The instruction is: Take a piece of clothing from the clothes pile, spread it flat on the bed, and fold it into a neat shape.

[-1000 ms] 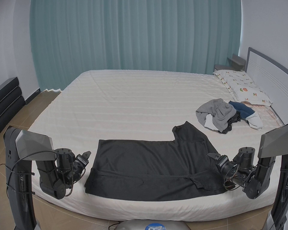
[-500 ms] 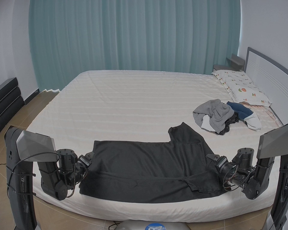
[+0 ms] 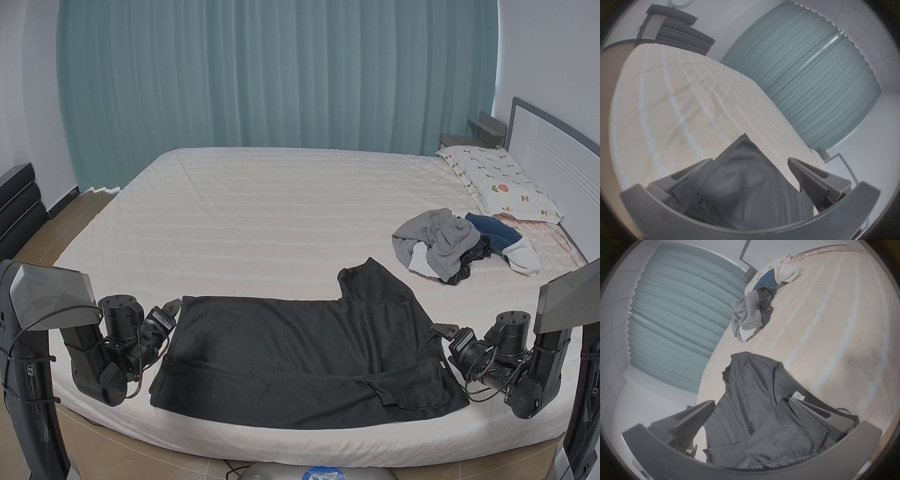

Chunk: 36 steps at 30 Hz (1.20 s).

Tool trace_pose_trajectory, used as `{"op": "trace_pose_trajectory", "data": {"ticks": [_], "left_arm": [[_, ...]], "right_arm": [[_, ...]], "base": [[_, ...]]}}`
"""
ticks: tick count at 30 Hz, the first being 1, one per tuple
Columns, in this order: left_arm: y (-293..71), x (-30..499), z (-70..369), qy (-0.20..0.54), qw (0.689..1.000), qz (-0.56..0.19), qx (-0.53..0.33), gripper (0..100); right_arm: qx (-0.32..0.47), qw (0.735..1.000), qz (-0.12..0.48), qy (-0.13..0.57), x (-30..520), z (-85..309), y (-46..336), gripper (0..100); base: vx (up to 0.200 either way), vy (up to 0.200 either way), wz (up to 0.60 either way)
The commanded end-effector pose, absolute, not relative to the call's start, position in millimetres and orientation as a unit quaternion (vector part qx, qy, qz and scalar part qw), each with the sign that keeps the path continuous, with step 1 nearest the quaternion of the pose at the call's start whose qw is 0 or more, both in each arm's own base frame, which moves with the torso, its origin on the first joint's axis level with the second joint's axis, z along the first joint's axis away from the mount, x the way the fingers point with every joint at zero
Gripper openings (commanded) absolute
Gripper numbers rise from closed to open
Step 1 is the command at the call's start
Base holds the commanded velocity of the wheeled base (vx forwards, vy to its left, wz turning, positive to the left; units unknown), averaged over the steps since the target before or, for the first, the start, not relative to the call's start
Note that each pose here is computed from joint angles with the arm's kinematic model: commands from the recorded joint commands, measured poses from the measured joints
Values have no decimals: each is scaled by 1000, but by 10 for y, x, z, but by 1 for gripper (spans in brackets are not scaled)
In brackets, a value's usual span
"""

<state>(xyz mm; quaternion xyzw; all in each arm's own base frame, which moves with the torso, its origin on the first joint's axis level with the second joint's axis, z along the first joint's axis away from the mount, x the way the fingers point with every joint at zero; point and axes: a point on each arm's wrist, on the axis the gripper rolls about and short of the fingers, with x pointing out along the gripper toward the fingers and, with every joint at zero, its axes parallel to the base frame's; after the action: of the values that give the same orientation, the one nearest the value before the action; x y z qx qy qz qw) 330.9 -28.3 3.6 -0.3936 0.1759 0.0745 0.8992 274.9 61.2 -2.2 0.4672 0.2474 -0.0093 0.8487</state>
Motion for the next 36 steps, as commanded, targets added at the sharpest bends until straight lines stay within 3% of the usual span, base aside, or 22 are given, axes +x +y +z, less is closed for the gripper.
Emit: {"op": "trace_pose_trajectory", "data": {"ticks": [1, 9, 13, 20, 36], "left_arm": [[-129, 3514, 134, 174, 907, 67, -377, 100], [92, 4031, 174, 223, 901, 16, -371, 100], [91, 4290, -35, 245, 918, 0, -312, 100], [11, 4562, -88, 276, 915, 1, -294, 100], [-111, 4601, -275, 261, 925, 6, -277, 100]], "right_arm": [[466, 846, -15, 258, 2727, -78, 613, 100], [462, 845, -17, 268, 2707, -150, 626, 100], [462, 845, -17, 268, 2707, -150, 626, 100], [458, 844, -21, 277, 2701, -209, 637, 100], [456, 844, -23, 283, 2698, -247, 649, 100]], "base": [[0, 0, 0], [0, 0, 0], [0, 0, 0], [0, 0, 0], [0, 0, 0]]}}
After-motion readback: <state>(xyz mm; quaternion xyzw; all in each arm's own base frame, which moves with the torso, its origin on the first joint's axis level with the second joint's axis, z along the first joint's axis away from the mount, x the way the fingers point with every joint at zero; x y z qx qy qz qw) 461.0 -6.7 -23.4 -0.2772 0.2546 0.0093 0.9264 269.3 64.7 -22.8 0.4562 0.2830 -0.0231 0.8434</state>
